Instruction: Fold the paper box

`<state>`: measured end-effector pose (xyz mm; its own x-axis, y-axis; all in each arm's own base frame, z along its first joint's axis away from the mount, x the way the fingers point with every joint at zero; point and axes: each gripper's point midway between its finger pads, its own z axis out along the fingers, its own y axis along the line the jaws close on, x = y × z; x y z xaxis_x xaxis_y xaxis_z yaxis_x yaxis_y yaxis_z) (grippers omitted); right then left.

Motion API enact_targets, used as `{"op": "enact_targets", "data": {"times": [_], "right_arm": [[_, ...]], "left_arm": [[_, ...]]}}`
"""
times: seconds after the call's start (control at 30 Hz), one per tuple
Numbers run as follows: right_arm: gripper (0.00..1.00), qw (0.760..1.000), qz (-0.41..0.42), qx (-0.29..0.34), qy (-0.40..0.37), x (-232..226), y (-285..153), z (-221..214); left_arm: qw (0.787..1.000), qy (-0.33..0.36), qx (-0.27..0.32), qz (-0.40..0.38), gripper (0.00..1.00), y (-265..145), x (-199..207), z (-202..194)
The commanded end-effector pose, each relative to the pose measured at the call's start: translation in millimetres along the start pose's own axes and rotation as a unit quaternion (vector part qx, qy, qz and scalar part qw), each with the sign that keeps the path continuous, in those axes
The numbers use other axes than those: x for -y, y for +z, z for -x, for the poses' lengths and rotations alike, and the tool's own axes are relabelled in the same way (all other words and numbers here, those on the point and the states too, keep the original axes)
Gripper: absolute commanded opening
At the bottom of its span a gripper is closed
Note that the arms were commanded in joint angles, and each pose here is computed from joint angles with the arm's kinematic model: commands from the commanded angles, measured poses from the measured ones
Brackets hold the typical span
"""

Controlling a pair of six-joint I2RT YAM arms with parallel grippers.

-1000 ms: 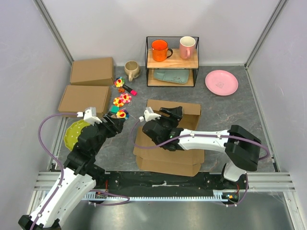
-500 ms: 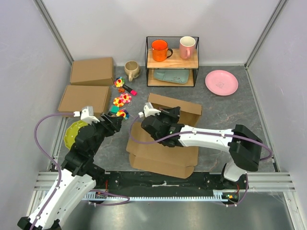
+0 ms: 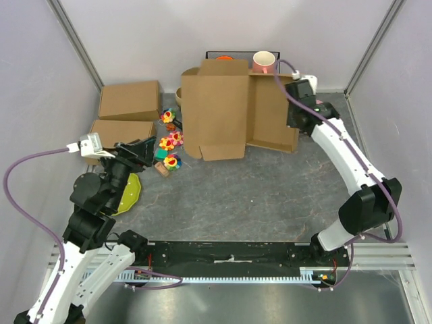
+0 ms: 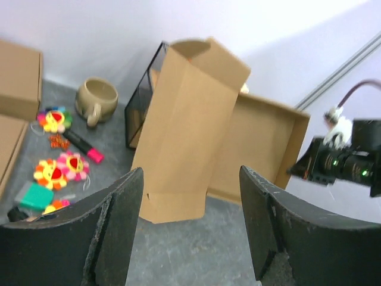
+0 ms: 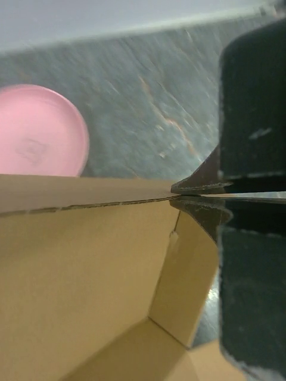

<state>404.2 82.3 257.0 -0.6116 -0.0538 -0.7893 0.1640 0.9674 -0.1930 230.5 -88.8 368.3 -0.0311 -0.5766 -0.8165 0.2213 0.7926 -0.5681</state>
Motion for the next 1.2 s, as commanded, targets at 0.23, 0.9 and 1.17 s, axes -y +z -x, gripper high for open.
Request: {"op": "enact_targets", "data": {"times": [0.23, 0.9, 1.17], "right_arm": [[0.0, 0.869, 0.253, -0.167, 0.391, -65, -58, -69], [0.0, 0.795, 0.201, -0.226, 0.526, -81, -113, -220], [0.0, 0.793, 0.155, -0.248, 0.535, -85, -107, -250]], "left_arm": [[0.998, 0.008, 0.05, -0.021, 0.72, -6, 11, 28], [0.998, -0.036, -0.043, -0.009, 0.7, 0, -15, -50], [0.998, -0.035, -0.056, -0.004, 0.68, -2, -21, -60]]}}
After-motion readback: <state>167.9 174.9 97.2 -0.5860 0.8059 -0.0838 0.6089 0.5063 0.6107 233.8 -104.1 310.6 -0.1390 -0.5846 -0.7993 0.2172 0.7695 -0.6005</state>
